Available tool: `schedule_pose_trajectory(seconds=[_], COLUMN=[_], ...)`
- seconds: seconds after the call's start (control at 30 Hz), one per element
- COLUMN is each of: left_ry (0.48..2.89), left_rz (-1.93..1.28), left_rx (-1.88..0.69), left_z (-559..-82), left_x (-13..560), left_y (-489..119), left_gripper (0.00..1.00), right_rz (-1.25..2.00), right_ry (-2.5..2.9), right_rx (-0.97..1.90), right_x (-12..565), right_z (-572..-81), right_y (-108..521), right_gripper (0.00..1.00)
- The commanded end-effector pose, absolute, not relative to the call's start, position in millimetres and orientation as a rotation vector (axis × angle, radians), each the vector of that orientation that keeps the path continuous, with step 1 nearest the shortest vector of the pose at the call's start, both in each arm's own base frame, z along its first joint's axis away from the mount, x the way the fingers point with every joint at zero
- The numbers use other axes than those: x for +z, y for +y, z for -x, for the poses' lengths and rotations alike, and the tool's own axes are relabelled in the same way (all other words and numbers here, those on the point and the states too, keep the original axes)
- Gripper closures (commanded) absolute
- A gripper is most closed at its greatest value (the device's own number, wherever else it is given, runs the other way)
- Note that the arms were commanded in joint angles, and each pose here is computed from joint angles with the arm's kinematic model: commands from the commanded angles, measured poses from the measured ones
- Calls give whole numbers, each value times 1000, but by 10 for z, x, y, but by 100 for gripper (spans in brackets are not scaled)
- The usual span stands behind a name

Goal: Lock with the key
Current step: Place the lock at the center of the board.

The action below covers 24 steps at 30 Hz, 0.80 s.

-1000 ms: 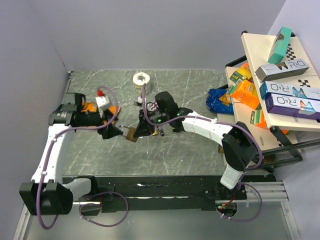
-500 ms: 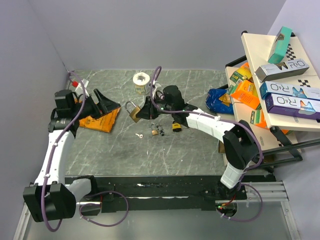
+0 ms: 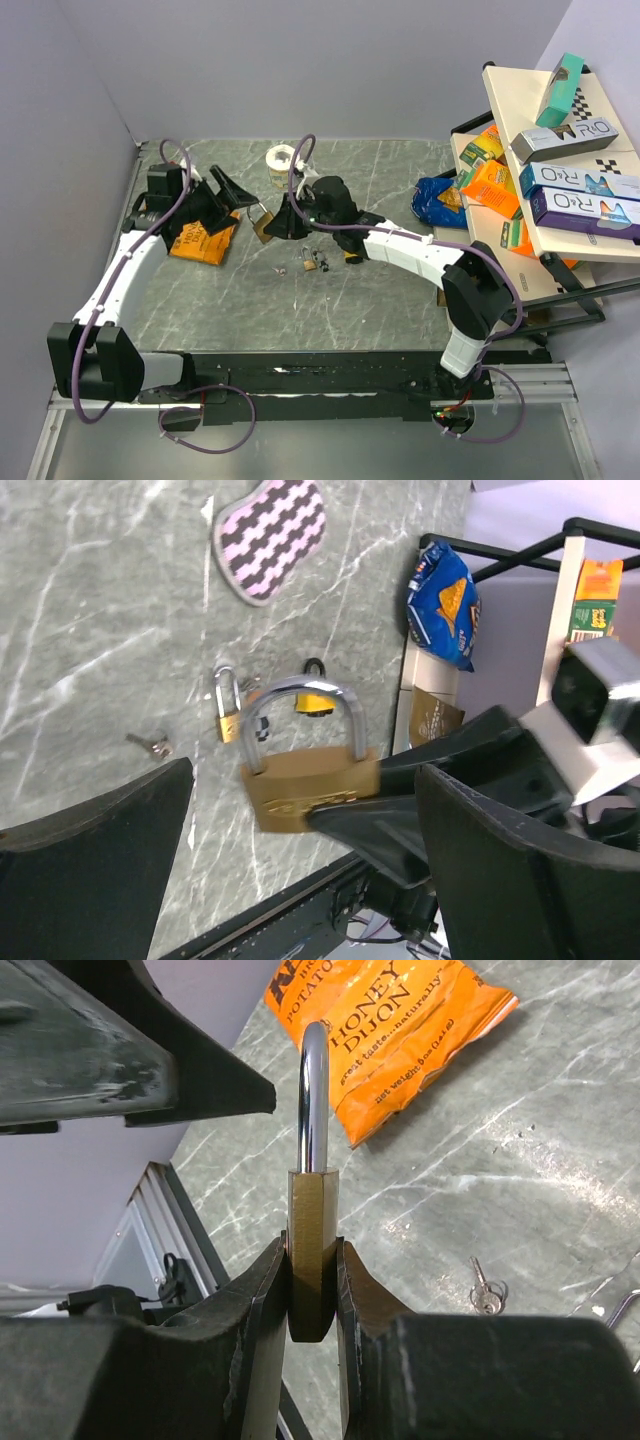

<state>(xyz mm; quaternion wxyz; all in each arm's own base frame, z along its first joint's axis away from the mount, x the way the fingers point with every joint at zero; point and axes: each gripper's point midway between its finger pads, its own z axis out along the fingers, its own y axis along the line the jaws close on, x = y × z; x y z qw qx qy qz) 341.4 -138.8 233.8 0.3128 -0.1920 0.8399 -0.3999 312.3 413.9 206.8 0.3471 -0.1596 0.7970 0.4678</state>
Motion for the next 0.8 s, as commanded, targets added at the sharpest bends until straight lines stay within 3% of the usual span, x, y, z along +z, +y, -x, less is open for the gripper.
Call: schedule_pose_trajectory(seconds=[0.0,0.77], left_ry=[2189,2348], left_rz=[497,586], left_rx=[-1047,-1058], left_z=[-3478,-3340], left_x=[2516,2003], left_y=[-1487,-1727], left_gripper=[4,2], right_rz=[389,376], right_ry=[1881,1858], right_rx=[1288,1321], right_x=[2676,2777], right_z=[-3216,-3260], right_y=[4325,4417], right_gripper=[100,100])
